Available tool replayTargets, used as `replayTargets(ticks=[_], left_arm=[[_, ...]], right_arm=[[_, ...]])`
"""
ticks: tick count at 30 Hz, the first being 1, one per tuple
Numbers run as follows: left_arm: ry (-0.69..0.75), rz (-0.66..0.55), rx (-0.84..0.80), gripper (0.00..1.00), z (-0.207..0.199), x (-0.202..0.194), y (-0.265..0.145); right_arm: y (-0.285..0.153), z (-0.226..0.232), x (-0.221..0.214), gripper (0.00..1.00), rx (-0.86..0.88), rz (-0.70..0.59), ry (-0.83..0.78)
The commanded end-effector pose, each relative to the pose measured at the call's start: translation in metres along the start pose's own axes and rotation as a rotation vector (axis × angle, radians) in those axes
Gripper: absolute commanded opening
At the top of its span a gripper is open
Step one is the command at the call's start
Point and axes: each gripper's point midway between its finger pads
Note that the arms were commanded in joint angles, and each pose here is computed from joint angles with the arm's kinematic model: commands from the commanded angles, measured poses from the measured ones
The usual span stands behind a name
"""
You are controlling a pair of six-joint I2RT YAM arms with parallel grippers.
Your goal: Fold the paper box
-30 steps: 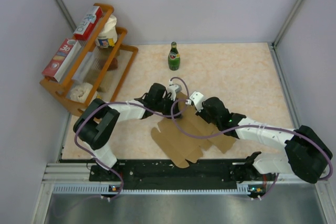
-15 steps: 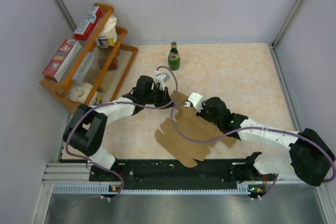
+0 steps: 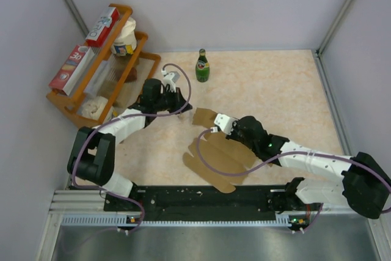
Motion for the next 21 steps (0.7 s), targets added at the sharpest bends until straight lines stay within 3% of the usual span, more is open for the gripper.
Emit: replayTargets(ticks=[1, 2, 10, 16, 21], left_arm=[[0.028, -0.122, 0.025, 0.00, 0.005, 0.043, -0.016], [0.024, -0.130, 0.033, 0.00, 0.009, 0.045, -0.018], [0.033, -0.120, -0.046, 0.33, 0.012, 0.044, -0.008], [0.045, -0.117, -0.114, 0.64, 0.009, 0.039, 0.002], [0.050, -0.105, -0.129, 0.65, 0.011, 0.036, 0.007]], right_arm=[[-0.008, -0.013, 0.028, 0.00, -0.059, -0.093, -0.062], [-0.009, -0.013, 0.029, 0.00, -0.062, -0.101, -0.074], [-0.025, -0.011, 0.038, 0.00, -0.035, -0.192, -0.130], [-0.029, -0.002, 0.035, 0.00, 0.021, -0.200, -0.147], [-0.029, 0.005, 0.035, 0.00, 0.056, -0.211, -0.148]])
Point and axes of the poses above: each gripper's point midway between its finger pads, its own y axis out along the fingers, its own z axis along the line the jaws close on, x = y × z, and after that the axes turned 13 degrees about y, right-handed
